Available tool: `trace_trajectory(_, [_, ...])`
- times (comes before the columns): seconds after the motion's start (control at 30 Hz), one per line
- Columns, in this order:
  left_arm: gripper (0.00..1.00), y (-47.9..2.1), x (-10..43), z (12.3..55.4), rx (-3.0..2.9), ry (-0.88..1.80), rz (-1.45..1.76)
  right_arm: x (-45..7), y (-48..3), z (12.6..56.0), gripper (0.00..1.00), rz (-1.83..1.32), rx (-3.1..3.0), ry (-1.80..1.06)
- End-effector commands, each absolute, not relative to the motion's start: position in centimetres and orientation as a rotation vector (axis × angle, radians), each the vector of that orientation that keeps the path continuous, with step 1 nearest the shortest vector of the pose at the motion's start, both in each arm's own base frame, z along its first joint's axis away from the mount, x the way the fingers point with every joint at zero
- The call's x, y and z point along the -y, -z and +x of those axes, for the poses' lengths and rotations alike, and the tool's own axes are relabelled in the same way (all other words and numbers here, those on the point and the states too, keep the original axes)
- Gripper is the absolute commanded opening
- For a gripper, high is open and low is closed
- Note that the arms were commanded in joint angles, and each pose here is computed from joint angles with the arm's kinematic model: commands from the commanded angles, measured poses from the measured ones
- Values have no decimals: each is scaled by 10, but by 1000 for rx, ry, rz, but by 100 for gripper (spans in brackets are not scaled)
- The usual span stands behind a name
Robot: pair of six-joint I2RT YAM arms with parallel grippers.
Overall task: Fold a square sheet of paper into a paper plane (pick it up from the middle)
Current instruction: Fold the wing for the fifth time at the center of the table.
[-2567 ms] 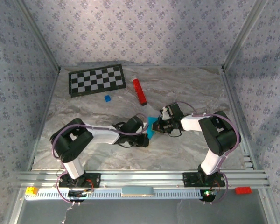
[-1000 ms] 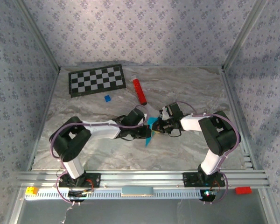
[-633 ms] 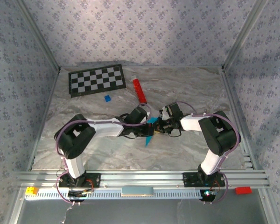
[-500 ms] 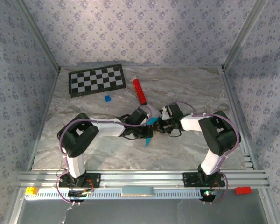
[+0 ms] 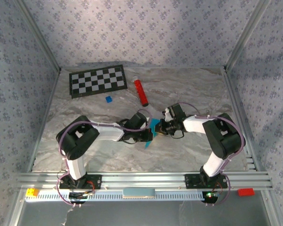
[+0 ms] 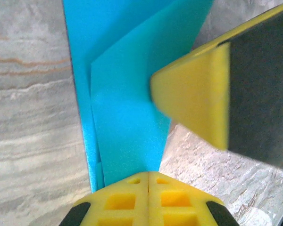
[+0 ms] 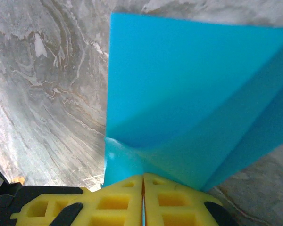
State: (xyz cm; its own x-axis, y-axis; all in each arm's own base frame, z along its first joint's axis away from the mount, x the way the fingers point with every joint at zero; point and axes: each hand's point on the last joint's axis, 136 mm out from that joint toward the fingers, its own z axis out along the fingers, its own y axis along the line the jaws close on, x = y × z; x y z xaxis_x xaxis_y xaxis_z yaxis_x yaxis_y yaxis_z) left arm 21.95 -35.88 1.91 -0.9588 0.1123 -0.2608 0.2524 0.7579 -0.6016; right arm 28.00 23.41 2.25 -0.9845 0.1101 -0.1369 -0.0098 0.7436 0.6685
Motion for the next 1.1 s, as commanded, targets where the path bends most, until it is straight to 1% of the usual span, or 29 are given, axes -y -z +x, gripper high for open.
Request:
trace_trajectory(0.0, [0, 28, 310, 183, -2965, 732, 295, -225, -38, 286, 11, 92, -2728, -999])
trace_trajectory(0.23, [0, 22, 315, 188, -2931, 747, 307, -218, -61, 286, 13, 73, -2649, -1002])
trace_trajectory(0.63, [0, 19, 312, 189, -2908, 757, 298, -208, -76, 293, 13, 137, -2592, -995])
trace_trajectory(0.77, [0, 21, 312, 189, -2915, 749, 296, -218, -76, 291, 12, 109, -2586, -1048])
trace_trajectory(1.07, [0, 21, 313, 191, -2920, 742, 281, -240, -62, 286, 11, 1, -2647, -1035])
